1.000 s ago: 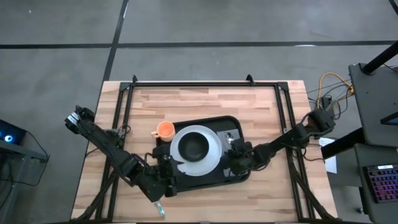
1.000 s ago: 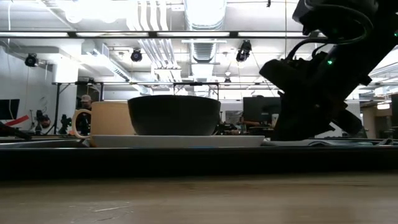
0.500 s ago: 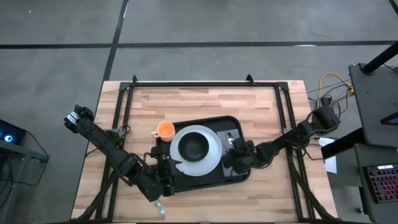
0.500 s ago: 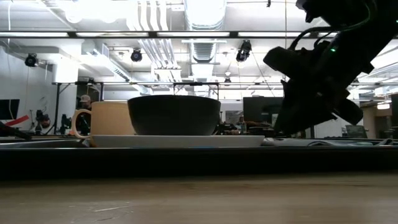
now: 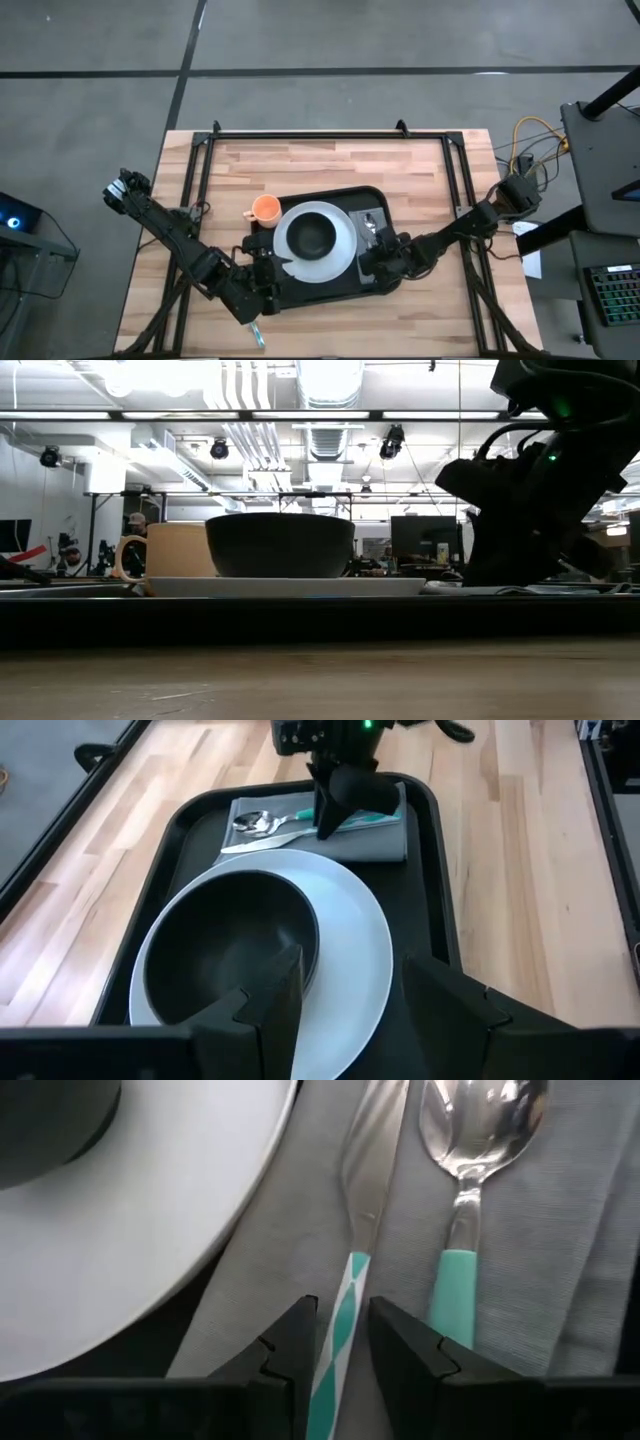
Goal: Set up tray
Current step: Put the white patterned knife beside the green spoon on the gray napkin on the black serving tray
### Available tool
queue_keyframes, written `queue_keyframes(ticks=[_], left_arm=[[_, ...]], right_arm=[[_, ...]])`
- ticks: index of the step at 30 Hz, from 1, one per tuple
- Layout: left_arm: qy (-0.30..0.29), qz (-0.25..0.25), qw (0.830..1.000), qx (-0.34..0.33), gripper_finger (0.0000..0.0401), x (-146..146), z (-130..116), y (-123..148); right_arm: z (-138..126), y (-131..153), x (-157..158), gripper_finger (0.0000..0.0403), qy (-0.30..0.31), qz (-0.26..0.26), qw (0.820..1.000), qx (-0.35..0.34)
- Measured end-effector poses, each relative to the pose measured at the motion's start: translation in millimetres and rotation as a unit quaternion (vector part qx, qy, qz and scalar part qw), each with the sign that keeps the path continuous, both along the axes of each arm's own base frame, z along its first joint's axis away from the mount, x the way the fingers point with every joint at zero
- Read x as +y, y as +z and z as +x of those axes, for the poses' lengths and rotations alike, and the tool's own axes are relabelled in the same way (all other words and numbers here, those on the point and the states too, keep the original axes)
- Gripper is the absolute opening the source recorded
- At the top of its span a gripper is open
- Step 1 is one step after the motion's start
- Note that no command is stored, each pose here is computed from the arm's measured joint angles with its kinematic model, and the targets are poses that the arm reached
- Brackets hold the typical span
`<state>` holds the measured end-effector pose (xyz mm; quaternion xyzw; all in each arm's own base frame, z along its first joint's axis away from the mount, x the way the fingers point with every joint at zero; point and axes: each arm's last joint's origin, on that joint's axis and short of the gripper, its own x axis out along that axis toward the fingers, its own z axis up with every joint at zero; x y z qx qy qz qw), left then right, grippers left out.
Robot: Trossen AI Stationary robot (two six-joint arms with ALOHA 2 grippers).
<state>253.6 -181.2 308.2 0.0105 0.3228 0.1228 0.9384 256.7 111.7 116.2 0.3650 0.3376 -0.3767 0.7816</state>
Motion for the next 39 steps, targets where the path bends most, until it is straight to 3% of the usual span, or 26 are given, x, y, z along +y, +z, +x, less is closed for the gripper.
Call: queue_keyframes(ticks=[5,12,22,39], left_arm=[[0.000,-0.002,1.000,-0.003,0.0152,-0.2,0.2,1.9],[0.000,-0.002,1.000,-0.003,0.0152,-0.2,0.2,1.9],[0.000,-0.002,1.000,-0.002,0.0152,-0.1,0.1,1.8],[-0.007,-0.002,1.000,0.013,0.0152,1.0,-2.4,1.2]], right_arm=[[2.3,-0.4,1.2,0.0077,0.005,-0.005,1.000,0.006],[2.6,1.5,1.4,0.0020,0.012,-0.006,1.000,0.008],[7.9,8.1,3.3,0.0020,0.002,-0.013,1.000,-0.006],[8.2,18.8,12.3,0.0018,-0.089,0.008,0.996,-0.013]])
